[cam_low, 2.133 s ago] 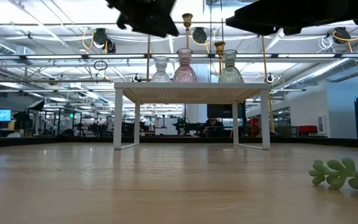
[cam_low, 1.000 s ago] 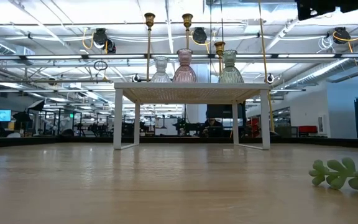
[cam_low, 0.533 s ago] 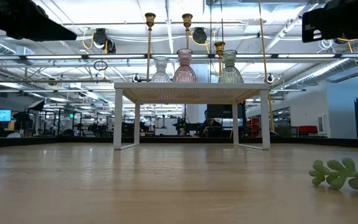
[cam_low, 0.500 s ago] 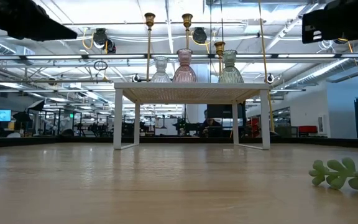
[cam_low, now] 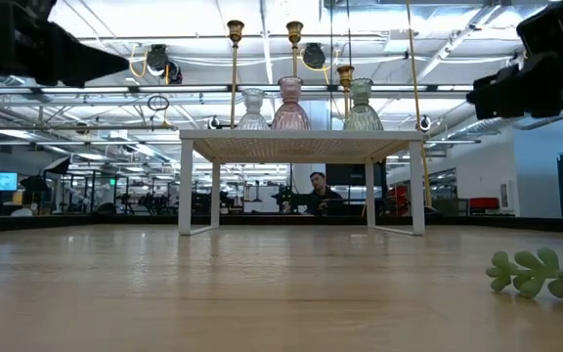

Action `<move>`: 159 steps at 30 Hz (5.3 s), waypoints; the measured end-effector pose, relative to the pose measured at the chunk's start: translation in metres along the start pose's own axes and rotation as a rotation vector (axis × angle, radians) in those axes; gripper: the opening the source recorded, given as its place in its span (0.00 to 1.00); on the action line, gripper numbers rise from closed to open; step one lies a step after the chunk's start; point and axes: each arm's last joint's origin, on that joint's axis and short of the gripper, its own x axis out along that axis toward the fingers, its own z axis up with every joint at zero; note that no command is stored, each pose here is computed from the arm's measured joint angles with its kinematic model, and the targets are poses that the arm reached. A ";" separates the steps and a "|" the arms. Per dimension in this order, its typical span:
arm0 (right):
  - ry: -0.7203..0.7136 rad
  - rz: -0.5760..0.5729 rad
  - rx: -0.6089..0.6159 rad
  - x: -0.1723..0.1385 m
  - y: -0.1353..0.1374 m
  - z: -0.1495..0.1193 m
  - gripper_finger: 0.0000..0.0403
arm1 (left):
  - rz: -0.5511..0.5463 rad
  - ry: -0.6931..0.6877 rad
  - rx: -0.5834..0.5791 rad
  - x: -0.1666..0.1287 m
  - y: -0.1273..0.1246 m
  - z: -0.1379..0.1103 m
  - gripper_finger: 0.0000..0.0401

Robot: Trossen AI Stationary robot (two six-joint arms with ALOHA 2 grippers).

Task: Pick & Place candle stick holders
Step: Return to Home Position

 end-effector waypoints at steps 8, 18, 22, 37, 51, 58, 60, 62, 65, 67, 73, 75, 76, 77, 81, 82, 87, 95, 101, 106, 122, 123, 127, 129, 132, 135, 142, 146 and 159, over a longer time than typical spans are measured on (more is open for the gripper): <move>0.019 -0.045 0.034 -0.002 -0.004 -0.012 0.00 | 0.054 0.020 -0.058 -0.004 0.005 -0.027 0.02; 0.000 -0.066 0.055 -0.003 -0.006 -0.011 0.00 | 0.050 0.051 -0.081 -0.004 0.004 -0.031 0.01; 0.001 -0.070 0.064 -0.003 -0.006 -0.012 0.00 | 0.051 0.051 -0.126 -0.004 0.004 -0.031 0.03; 0.004 -0.096 0.065 -0.003 -0.007 -0.012 0.00 | 0.051 0.051 -0.117 -0.004 0.004 -0.031 0.10; 0.004 -0.096 0.066 -0.003 -0.007 -0.012 0.00 | 0.052 0.051 -0.115 -0.004 0.004 -0.031 0.10; 0.004 -0.096 0.066 -0.003 -0.007 -0.012 0.00 | 0.052 0.051 -0.116 -0.004 0.004 -0.031 0.10; 0.004 -0.096 0.065 -0.003 -0.007 -0.012 0.00 | 0.052 0.051 -0.116 -0.004 0.004 -0.031 0.10; 0.004 -0.096 0.066 -0.003 -0.007 -0.012 0.00 | 0.052 0.051 -0.116 -0.004 0.004 -0.031 0.10; 0.004 -0.096 0.065 -0.003 -0.007 -0.012 0.00 | 0.052 0.051 -0.117 -0.004 0.004 -0.031 0.10; 0.005 -0.096 0.065 -0.003 -0.007 -0.012 0.00 | 0.053 0.051 -0.118 -0.004 0.004 -0.031 0.10; 0.005 -0.096 0.065 -0.003 -0.007 -0.012 0.00 | 0.053 0.051 -0.118 -0.004 0.004 -0.031 0.10; 0.005 -0.096 0.066 -0.003 -0.007 -0.012 0.00 | 0.052 0.051 -0.118 -0.004 0.004 -0.031 0.10; 0.005 -0.096 0.065 -0.003 -0.007 -0.012 0.00 | 0.052 0.051 -0.117 -0.004 0.004 -0.031 0.10; 0.005 -0.096 0.065 -0.003 -0.007 -0.012 0.00 | 0.052 0.051 -0.118 -0.004 0.004 -0.031 0.10; 0.005 -0.096 0.064 -0.003 -0.007 -0.012 0.00 | 0.052 0.051 -0.118 -0.004 0.004 -0.031 0.10; 0.005 -0.096 0.064 -0.003 -0.007 -0.012 0.00 | 0.052 0.051 -0.118 -0.004 0.004 -0.031 0.10; 0.005 -0.096 0.064 -0.003 -0.007 -0.012 0.00 | 0.052 0.051 -0.117 -0.004 0.004 -0.031 0.10; 0.005 -0.095 0.064 -0.003 -0.007 -0.012 0.00 | 0.052 0.051 -0.117 -0.004 0.004 -0.031 0.10; 0.005 -0.096 0.064 -0.003 -0.007 -0.012 0.00 | 0.052 0.051 -0.117 -0.004 0.004 -0.031 0.10; 0.006 -0.095 0.064 -0.003 -0.007 -0.012 0.00 | 0.052 0.051 -0.117 -0.004 0.004 -0.031 0.10; 0.006 -0.095 0.064 -0.003 -0.007 -0.012 0.00 | 0.052 0.051 -0.117 -0.004 0.004 -0.031 0.10; 0.006 -0.095 0.064 -0.003 -0.007 -0.012 0.00 | 0.052 0.051 -0.117 -0.004 0.004 -0.031 0.10; 0.006 -0.095 0.064 -0.003 -0.007 -0.012 0.00 | 0.052 0.051 -0.117 -0.004 0.004 -0.031 0.10; 0.005 -0.095 0.064 -0.003 -0.007 -0.012 0.00 | 0.052 0.051 -0.117 -0.004 0.004 -0.031 0.10; 0.005 -0.095 0.064 -0.003 -0.007 -0.012 0.00 | 0.052 0.051 -0.117 -0.004 0.004 -0.031 0.10; 0.006 -0.095 0.064 -0.003 -0.007 -0.012 0.00 | 0.052 0.051 -0.117 -0.004 0.004 -0.031 0.10; 0.005 -0.095 0.064 -0.003 -0.007 -0.012 0.00 | 0.052 0.051 -0.117 -0.004 0.004 -0.031 0.10; 0.005 -0.095 0.064 -0.003 -0.007 -0.012 0.00 | 0.052 0.051 -0.117 -0.004 0.004 -0.031 0.10; 0.006 -0.095 0.064 -0.003 -0.007 -0.012 0.00 | 0.052 0.051 -0.117 -0.004 0.004 -0.031 0.10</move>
